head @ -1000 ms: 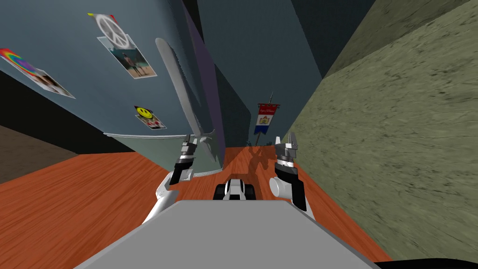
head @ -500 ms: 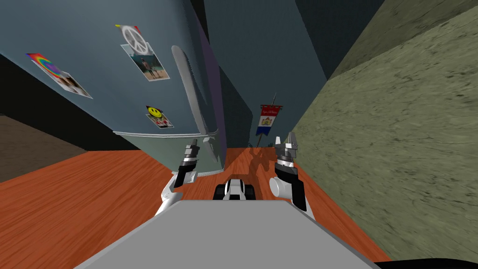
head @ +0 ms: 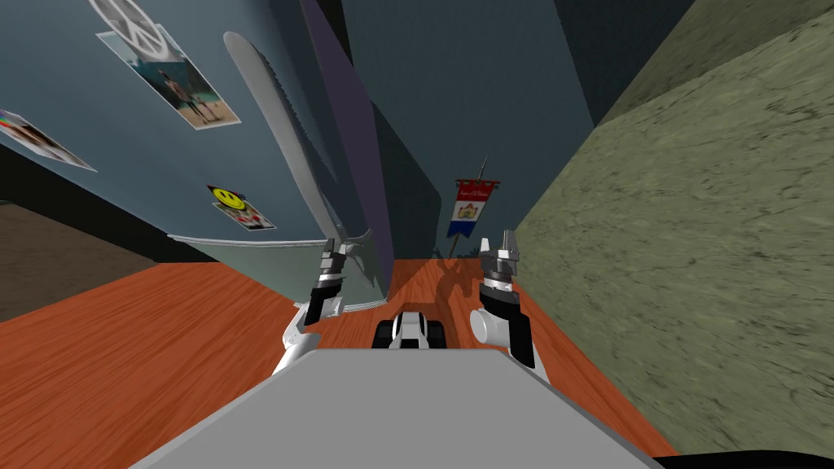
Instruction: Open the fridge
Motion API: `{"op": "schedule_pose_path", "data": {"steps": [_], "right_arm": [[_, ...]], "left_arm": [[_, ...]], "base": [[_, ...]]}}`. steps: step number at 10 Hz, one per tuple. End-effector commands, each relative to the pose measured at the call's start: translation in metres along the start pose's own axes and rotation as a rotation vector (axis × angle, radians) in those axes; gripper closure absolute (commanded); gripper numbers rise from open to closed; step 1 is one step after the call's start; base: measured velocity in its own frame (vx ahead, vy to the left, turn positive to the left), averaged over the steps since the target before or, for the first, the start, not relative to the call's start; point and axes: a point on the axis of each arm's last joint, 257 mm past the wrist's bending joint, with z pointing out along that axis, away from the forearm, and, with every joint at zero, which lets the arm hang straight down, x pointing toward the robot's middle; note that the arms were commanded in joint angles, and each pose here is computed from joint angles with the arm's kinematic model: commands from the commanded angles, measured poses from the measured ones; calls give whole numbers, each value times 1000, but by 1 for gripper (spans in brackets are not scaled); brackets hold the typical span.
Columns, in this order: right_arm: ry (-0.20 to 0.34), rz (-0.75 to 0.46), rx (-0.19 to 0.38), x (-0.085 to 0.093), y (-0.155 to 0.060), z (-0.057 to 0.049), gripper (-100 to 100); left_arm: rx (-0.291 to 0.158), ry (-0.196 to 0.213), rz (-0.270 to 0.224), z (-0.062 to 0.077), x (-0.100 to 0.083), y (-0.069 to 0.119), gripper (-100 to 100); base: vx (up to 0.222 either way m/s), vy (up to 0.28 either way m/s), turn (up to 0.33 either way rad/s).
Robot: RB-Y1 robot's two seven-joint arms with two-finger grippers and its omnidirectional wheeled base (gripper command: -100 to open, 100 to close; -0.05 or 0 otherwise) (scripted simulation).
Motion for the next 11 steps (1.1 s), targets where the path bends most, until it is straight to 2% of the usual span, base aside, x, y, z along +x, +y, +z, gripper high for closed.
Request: {"op": "schedule_pose_path", "data": {"steps": [1,2,3,4,6,7,8,11], "right_arm": [[0,0,0,0,0,0,0],[0,0,0,0,0,0,0],[0,0,0,0,0,0,0],[0,0,0,0,0,0,0],[0,0,0,0,0,0,0],[0,0,0,0,0,0,0],[0,0,0,0,0,0,0],[0,0,0,0,0,0,0]], "left_arm": [[-1,2,2,13,-3,-5,-100],[0,2,3,18,-4,-8,-100],[1,2,3,16,-4,-6,-100],[-1,0,1,5,-1,-2,100],[-1,-1,0,-3,1,1,100],[-3,-1,0,2,1,0,100],[5,23,-15,1,6,-4,100],[19,94,-62,2,23,-15,100]], "base": [[13,-8,0],[11,-7,2],[0,0,0],[-14,9,-5],[-24,19,-2],[-12,7,-5],[-106,62,-64],[-319,206,-128]]}}
